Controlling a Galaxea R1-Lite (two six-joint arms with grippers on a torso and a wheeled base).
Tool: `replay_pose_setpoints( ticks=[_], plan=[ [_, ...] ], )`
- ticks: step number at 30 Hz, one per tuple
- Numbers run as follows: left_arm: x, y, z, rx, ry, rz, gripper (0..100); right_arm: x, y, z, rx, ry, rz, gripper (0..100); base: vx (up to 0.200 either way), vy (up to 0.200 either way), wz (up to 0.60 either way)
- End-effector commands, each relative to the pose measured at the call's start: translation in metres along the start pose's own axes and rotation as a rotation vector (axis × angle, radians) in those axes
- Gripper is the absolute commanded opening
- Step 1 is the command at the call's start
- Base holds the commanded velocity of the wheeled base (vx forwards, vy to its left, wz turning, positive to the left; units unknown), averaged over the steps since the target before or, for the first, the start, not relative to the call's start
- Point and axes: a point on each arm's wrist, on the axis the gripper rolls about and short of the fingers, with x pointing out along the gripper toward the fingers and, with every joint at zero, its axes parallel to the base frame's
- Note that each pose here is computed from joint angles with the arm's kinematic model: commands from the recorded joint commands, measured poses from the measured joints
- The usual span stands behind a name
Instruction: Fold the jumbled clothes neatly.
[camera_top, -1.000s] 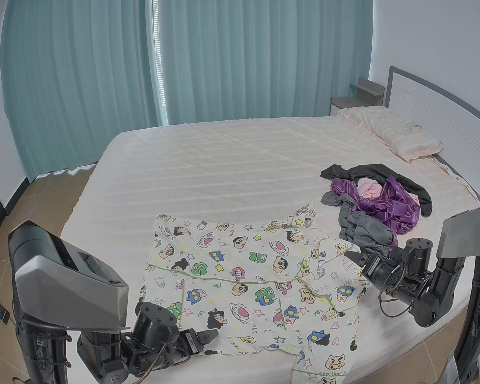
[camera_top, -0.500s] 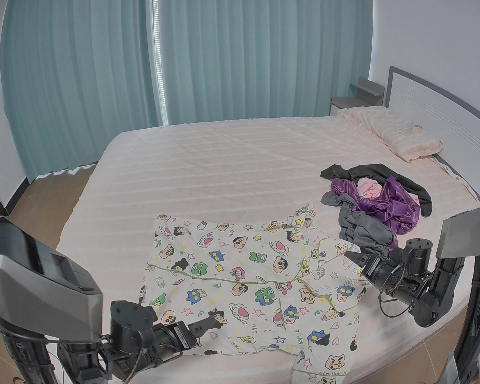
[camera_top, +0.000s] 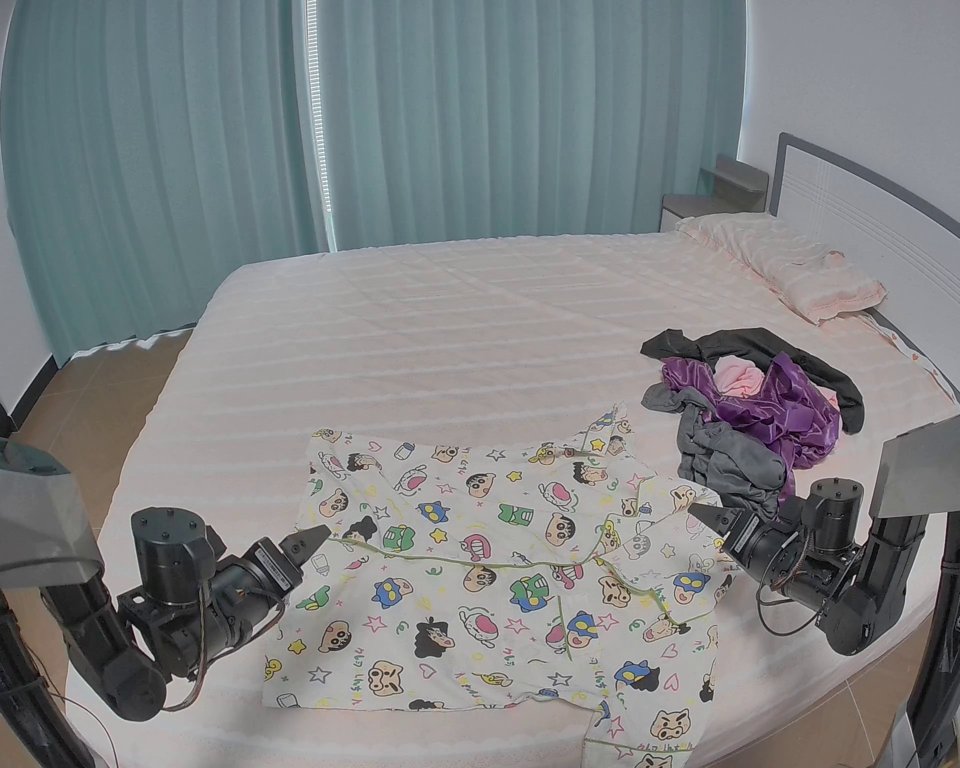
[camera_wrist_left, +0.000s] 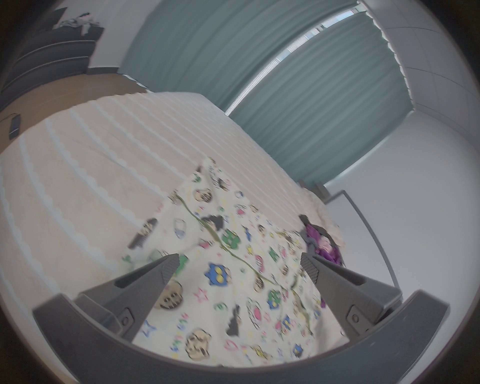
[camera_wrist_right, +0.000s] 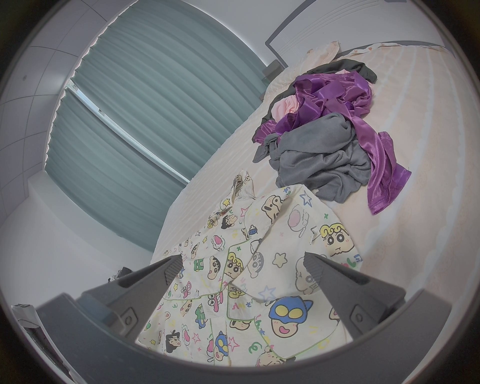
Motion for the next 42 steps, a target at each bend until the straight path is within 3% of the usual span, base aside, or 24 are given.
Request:
replay_pose_setpoints(
  ticks=[1, 7, 18, 30, 42],
  plan=[
    [0.047, 0.044, 0.002, -0.017, 0.023, 0.181, 100, 0.002, -0.002, -0.002, 0.001, 0.008, -0.006, 100, 0.000, 0.000, 0.00],
    [0.057, 0.053, -0.010, 0.009, 0.061, 0.218, 100, 0.002, -0.002, -0.002, 0.000, 0.007, -0.003, 100, 0.000, 0.000, 0.00],
    [0.061, 0.027, -0.035, 0.029, 0.125, 0.129, 100, 0.002, 0.000, -0.004, -0.003, 0.011, 0.001, 100, 0.000, 0.000, 0.00],
    [0.050, 0.002, -0.092, 0.131, 0.269, 0.066, 100, 0.002, 0.002, -0.006, -0.008, 0.019, 0.005, 100, 0.000, 0.000, 0.00],
    [0.047, 0.002, -0.114, 0.187, 0.280, 0.096, 100, 0.002, 0.002, -0.006, -0.008, 0.020, 0.004, 100, 0.000, 0.000, 0.00]
  ],
)
